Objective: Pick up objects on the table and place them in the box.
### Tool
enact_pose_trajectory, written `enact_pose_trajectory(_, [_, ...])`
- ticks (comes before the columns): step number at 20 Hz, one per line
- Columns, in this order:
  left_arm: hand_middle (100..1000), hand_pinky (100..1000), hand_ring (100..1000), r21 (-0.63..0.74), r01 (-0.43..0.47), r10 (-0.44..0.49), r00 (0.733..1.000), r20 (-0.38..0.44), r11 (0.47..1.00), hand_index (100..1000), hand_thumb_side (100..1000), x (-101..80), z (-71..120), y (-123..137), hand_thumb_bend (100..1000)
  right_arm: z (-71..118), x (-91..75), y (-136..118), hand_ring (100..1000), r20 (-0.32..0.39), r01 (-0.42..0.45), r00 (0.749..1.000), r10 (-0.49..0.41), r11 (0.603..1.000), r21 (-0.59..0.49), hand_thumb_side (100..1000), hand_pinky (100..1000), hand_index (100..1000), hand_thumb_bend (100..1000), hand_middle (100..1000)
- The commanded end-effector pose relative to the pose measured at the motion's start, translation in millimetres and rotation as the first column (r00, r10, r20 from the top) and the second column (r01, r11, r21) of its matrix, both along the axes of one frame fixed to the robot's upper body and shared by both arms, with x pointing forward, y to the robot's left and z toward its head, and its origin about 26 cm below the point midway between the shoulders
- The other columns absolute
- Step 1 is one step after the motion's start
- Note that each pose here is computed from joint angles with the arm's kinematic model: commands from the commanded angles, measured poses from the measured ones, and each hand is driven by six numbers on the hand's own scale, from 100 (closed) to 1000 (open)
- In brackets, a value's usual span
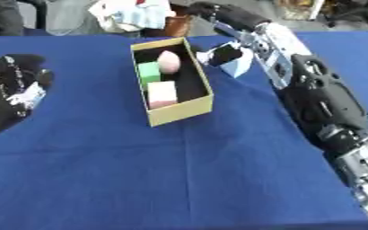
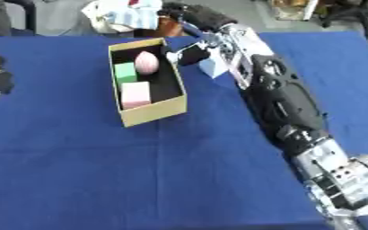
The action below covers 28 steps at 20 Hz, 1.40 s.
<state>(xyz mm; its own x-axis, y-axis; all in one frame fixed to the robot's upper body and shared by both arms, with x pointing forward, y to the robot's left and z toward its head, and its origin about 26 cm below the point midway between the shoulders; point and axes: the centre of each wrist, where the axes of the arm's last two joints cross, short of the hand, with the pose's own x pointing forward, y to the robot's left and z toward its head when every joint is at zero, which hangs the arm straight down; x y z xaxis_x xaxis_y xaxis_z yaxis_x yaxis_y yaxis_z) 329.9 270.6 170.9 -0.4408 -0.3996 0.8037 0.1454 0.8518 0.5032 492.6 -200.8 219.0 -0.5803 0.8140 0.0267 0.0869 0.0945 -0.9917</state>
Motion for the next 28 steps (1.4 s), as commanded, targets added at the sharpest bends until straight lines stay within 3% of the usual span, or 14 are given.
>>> enact_pose_trajectory(1, [585,633,597,0.02,0.001,-0.002,1.0,0.03,1.0,769,485,-0.9,9.3,2.0,322,17.9,4.2,-32.7,924,0.022,0.108,0.994,-0.11,0.99,0.088,526,850,1000,105,967])
enact_pose_trajectory(4, [585,634,597,0.024,0.013,-0.014,0.999,0.036,1.0,769,486,-1.3,10.9,-0.2,320,12.7,6.3,-59.5,923,-0.01,0.201,0.979,-0.202,0.966,0.166,547,850,1000,100,959])
enact_pose_trajectory(10, [584,635,596,0.022,0.025,-0.027,0.998,0.058,0.999,768,488,-4.5,15.7,-2.7,315,14.5,4.9,-97.2,920,-0.034,0.298,0.953,-0.3,0.916,0.267,575,847,996,100,944])
enact_pose_trajectory(15, [584,636,596,0.021,0.033,-0.035,0.997,0.073,0.999,769,493,-7.0,19.5,-4.7,310,10.2,4.8,-110.5,917,-0.067,0.358,0.932,-0.355,0.883,0.304,624,843,991,100,935])
enact_pose_trajectory(28, [584,639,596,0.029,0.043,-0.045,0.997,0.068,0.999,770,507,-6.8,19.3,-6.8,300,-25.7,5.4,-128.5,927,-0.2,0.499,0.866,-0.458,0.805,0.32,683,849,988,100,929])
